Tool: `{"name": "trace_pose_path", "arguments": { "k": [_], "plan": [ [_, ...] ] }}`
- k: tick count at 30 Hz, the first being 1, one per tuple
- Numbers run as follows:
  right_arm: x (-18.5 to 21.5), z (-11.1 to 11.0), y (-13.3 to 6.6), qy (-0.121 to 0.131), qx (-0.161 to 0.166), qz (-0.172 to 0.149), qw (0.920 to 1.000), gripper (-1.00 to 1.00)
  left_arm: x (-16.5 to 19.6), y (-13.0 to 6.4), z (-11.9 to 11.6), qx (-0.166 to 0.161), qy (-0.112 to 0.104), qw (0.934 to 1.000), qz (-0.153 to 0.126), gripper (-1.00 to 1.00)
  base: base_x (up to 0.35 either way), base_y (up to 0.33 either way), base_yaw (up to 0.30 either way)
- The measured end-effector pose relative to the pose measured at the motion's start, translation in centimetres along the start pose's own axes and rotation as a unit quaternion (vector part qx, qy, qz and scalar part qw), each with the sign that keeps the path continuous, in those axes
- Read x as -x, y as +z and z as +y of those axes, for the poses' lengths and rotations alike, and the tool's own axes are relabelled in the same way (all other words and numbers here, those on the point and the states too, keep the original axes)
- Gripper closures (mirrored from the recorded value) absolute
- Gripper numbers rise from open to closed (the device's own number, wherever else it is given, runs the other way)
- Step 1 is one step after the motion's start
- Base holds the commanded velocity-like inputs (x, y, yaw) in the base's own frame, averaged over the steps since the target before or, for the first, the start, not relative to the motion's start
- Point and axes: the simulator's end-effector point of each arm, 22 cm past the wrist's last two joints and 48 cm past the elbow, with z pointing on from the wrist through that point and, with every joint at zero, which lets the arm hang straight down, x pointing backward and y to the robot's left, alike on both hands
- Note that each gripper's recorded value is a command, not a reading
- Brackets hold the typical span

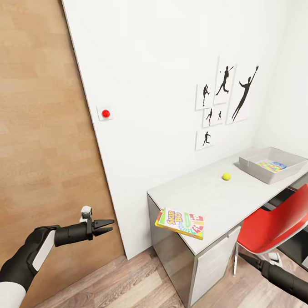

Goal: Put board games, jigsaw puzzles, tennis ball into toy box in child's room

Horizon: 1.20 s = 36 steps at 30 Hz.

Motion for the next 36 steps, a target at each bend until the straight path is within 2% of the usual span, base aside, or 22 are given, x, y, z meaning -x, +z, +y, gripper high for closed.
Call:
{"name": "trace_pose_path", "arguments": {
  "k": [13,23,36],
  "plan": [
    [-0.21,-0.19,-0.05,0.0,-0.003,0.002,1.0,-1.0,0.13,-0.18,-0.01,-0.001,-0.001,1.0,-0.003,-1.0,0.0,0.001,-0.002],
    [-0.24,-0.21,-0.03,0.0,-0.003,0.002,1.0,-1.0,0.21,-0.33,0.03,0.0,0.0,1.0,-0.004,-1.0,0.0,0.053,-0.155],
    [-0.43,-0.11,0.2,0.001,-0.002,0.002,1.0,-1.0,0.21,-0.28,0.02,-0.001,0.0,1.0,-0.004,-1.0,0.0,0.004,-0.02]
  ]
}}
